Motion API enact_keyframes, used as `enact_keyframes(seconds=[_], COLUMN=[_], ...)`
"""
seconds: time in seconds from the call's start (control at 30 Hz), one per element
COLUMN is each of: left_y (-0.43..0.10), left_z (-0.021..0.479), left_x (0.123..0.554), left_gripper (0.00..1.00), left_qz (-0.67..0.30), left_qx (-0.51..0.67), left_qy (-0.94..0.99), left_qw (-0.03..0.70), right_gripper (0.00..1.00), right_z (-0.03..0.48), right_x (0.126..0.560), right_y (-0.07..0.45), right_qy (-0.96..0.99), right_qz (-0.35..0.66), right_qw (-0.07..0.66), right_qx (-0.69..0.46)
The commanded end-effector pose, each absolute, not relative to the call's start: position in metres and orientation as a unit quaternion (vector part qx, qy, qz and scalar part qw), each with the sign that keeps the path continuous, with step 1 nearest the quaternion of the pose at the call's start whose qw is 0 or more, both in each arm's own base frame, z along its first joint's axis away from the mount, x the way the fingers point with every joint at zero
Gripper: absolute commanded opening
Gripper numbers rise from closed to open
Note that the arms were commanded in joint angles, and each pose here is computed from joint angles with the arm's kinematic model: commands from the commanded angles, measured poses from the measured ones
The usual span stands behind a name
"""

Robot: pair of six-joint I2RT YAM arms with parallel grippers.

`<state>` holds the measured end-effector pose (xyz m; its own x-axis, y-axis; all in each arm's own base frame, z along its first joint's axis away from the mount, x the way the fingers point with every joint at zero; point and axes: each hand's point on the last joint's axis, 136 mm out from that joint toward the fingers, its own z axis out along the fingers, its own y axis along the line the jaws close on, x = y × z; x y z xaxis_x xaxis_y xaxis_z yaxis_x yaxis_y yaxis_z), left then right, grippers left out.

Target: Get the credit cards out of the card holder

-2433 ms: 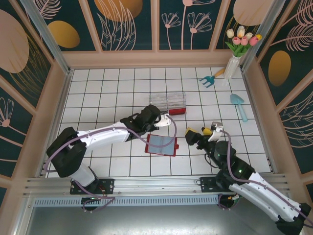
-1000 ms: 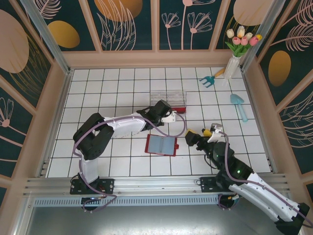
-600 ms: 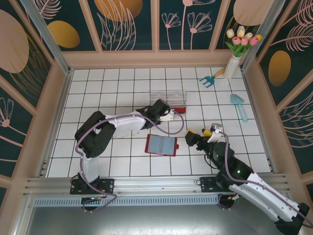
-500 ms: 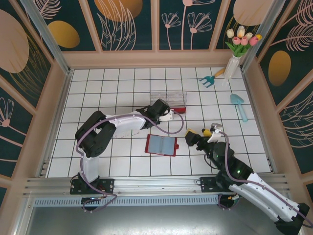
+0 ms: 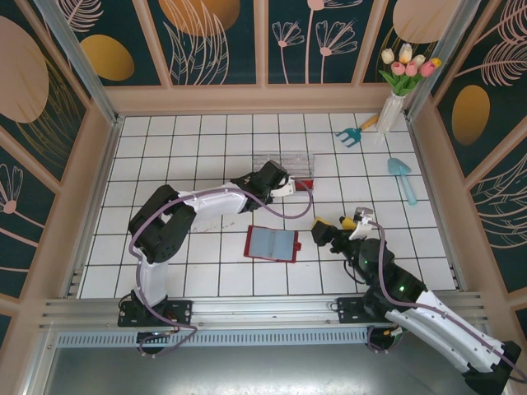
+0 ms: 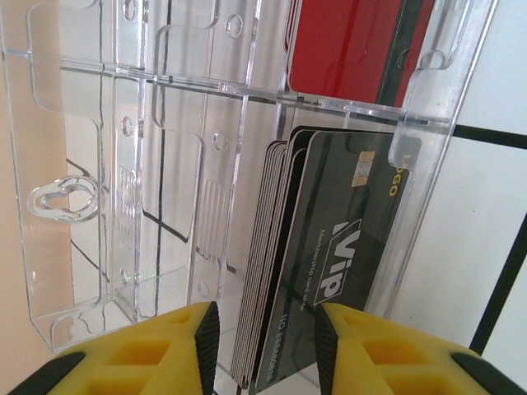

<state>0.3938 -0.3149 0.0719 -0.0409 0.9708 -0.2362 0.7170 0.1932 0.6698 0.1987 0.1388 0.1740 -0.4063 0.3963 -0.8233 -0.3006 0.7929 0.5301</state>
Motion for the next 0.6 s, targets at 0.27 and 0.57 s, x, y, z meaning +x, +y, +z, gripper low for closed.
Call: enact_keyframes(seconds=[0.27, 0.57], left_y=[-0.31, -0.314], left_z=[0.078, 0.106], left_x=[0.416, 0.407], left_gripper=[0.39, 0.38], left_qz=[0.197, 0.154], left_qx=[0.566, 0.541], left_qy=[0.723, 0.739], left_qw=[0.344, 0.371], right_gripper=[0.99, 0.99], right_z=[0.169, 0.171], right_x=[0.195, 0.194], right_y=[0.141, 0.142], right_qy=[0.778, 0.774], right_qz=[0.334, 0.339], right_qw=[0.532, 0.534], right_qx=[0.031, 0.031])
